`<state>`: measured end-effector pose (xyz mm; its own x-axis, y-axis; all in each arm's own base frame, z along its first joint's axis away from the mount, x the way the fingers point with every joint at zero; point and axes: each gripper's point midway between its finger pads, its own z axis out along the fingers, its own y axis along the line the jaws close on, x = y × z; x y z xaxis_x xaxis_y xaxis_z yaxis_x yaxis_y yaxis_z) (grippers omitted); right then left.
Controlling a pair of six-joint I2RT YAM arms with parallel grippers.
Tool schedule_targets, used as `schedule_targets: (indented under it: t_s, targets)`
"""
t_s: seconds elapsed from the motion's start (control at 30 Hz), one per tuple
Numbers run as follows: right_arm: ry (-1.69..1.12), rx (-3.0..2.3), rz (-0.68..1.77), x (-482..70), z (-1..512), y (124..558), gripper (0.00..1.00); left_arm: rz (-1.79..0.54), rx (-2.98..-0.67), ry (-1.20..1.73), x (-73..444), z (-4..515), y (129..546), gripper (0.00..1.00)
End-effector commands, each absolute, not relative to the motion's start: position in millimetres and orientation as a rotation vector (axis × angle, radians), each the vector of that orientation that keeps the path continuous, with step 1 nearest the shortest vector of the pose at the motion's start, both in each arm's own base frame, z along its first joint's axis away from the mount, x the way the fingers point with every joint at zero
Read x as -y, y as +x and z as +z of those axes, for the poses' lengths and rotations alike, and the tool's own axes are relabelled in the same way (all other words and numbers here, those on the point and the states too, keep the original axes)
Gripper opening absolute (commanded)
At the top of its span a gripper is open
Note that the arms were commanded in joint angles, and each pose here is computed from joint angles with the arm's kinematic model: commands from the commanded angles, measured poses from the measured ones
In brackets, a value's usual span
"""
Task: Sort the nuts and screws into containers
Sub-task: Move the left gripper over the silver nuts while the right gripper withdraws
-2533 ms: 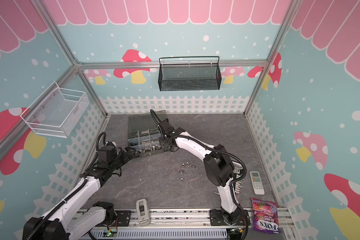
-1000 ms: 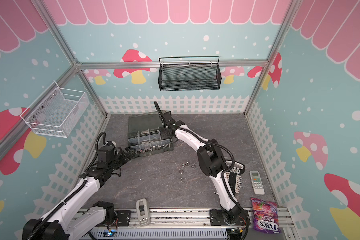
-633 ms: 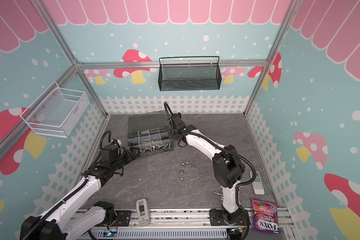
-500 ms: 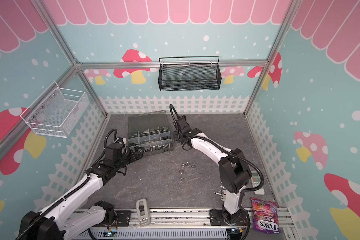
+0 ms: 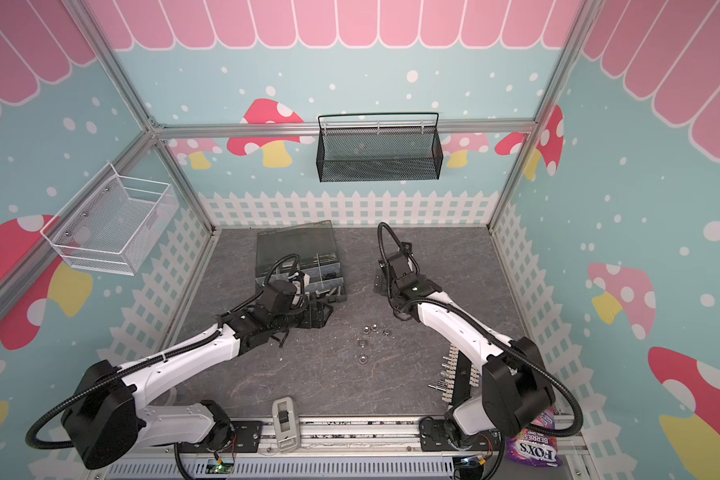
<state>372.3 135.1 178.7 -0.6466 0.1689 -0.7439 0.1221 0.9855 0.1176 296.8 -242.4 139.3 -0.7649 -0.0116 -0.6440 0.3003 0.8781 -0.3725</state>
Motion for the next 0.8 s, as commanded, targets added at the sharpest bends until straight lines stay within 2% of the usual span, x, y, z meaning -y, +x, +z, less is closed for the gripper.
schedule_targets:
  t_s: [0.0, 0.13, 0.27, 0.47, 0.67, 0.77]
  targets:
    - [0.384, -2.206, 0.053, -103.7, 188.7, 366.4, 0.97, -0.586, -2.375, 0.349, 267.6, 137.2, 291.4, 0.93]
    - [0.478, -2.183, 0.06, -80.3, 186.7, 355.4, 0.97, -0.574, -2.394, 0.53, 297.8, 123.5, 277.7, 0.88]
    - [0.534, -2.172, 0.074, -67.1, 183.6, 346.9, 0.97, -0.464, -2.398, 0.733, 310.5, 103.7, 267.5, 0.82]
    - [0.565, -2.165, 0.087, -59.8, 182.0, 342.4, 0.97, -0.305, -2.343, 0.972, 317.8, 79.8, 260.9, 0.81]
    - [0.568, -2.178, 0.1, -61.2, 178.6, 343.6, 0.97, -0.341, -2.306, 1.113, 337.1, 58.7, 252.6, 0.73]
    - [0.568, -2.187, 0.102, -61.7, 176.2, 344.5, 0.97, -0.376, -2.307, 1.137, 345.6, 49.5, 250.8, 0.73]
